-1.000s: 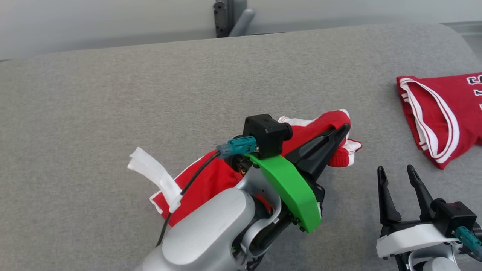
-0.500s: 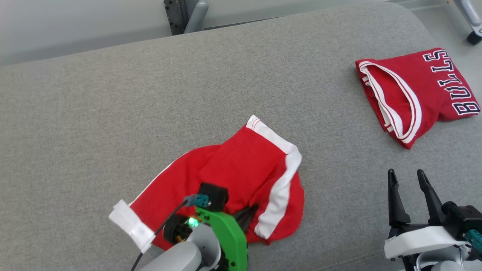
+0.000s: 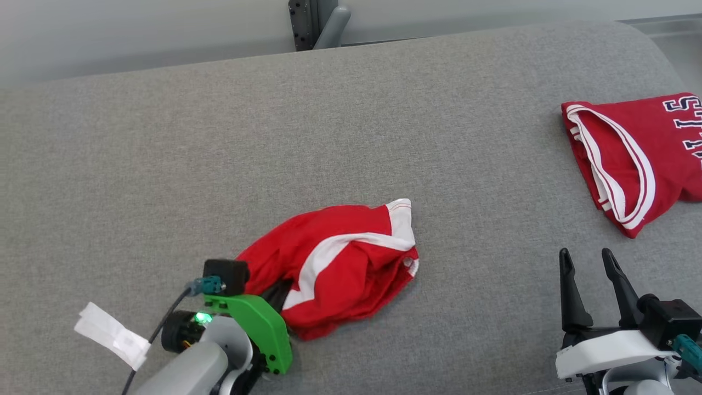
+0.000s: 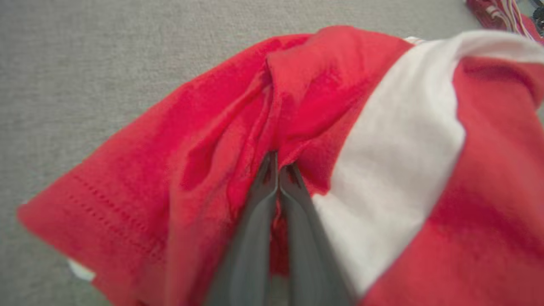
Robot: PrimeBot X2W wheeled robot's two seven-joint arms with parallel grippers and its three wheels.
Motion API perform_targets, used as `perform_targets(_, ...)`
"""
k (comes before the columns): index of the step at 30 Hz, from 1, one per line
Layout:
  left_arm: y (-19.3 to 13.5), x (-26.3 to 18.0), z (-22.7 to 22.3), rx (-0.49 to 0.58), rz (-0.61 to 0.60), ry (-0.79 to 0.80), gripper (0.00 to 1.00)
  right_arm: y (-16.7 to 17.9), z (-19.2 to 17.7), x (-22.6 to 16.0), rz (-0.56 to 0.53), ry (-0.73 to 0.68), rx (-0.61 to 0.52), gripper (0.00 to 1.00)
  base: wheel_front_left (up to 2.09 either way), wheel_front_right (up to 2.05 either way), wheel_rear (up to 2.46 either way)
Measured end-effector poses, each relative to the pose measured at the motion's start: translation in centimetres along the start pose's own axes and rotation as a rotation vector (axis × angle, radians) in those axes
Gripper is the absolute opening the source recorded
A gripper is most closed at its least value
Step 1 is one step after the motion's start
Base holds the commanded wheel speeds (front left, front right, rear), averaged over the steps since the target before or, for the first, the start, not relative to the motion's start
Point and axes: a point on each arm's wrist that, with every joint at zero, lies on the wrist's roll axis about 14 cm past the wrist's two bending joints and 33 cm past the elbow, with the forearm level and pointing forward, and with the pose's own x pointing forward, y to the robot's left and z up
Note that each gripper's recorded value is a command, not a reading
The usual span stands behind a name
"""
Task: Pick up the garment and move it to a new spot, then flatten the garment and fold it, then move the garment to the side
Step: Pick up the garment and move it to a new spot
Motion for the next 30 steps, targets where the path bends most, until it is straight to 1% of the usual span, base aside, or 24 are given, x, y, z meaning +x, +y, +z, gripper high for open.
perform_targets(3, 2.0, -0.2, 2.4, 0.053, 0.065, -0.068, 0.00, 0.6, 0.4, 0.4, 0.018, -0.014, 0.002, 1.00, 0.00, 0.00, 0.00)
perform_targets(5, 2.8, -0.3, 4.0, 0.097, 0.097, -0.112, 0.00, 0.8, 0.5, 0.4, 0.025, -0.019, 0.003, 1.00, 0.00, 0.00, 0.00)
perform_targets(7, 3.1, -0.3, 5.2, 0.131, 0.112, -0.147, 0.00, 1.0, 0.7, 0.3, 0.030, -0.022, 0.005, 1.00, 0.00, 0.00, 0.00)
perform_targets(12, 2.3, -0.4, 6.7, 0.156, 0.095, -0.189, 0.00, 0.3, 0.4, -0.8, 0.010, -0.013, 0.009, 1.00, 0.00, 0.00, 0.00)
perform_targets(13, 2.1, -0.4, 6.9, 0.164, 0.091, -0.196, 0.11, 0.1, 0.4, -1.0, 0.004, -0.012, 0.010, 1.00, 0.00, 0.00, 0.00)
perform_targets(14, 1.8, -0.5, 7.1, 0.165, 0.083, -0.203, 0.33, -0.1, 0.4, -1.2, -0.003, -0.013, 0.009, 1.00, 0.00, 0.00, 0.00)
perform_targets(15, 1.6, -0.6, 7.2, 0.167, 0.078, -0.208, 0.33, -0.2, 0.4, -1.4, -0.007, -0.014, 0.009, 1.00, 0.00, 0.00, 0.00)
perform_targets(16, 1.4, -0.7, 7.2, 0.167, 0.073, -0.211, 0.50, -0.4, 0.4, -1.6, -0.012, -0.011, 0.010, 1.00, 0.00, 0.00, 0.00)
perform_targets(17, 1.3, -0.9, 6.9, 0.162, 0.072, -0.210, 0.89, -0.5, 0.3, -1.8, -0.016, -0.008, 0.010, 1.00, 0.00, 0.00, 0.00)
perform_targets(18, 1.3, -1.1, 6.6, 0.156, 0.074, -0.206, 1.00, -0.6, 0.3, -1.9, -0.019, -0.010, 0.010, 1.00, 0.00, 0.00, 0.00)
perform_targets(25, 1.7, -3.2, 4.5, 0.071, 0.111, -0.197, 1.00, -1.2, 0.4, -2.4, -0.035, -0.012, 0.003, 1.00, 0.00, 0.00, 0.00)
perform_targets(28, 2.4, -4.4, 4.3, 0.038, 0.153, -0.235, 1.00, -1.0, 0.3, -2.3, -0.027, -0.009, 0.000, 1.00, 0.00, 0.00, 0.00)
perform_targets(30, 2.9, -5.4, 4.8, 0.009, 0.187, -0.287, 1.00, -0.8, 0.2, -2.3, -0.019, -0.005, -0.005, 1.00, 0.00, 0.00, 0.00)
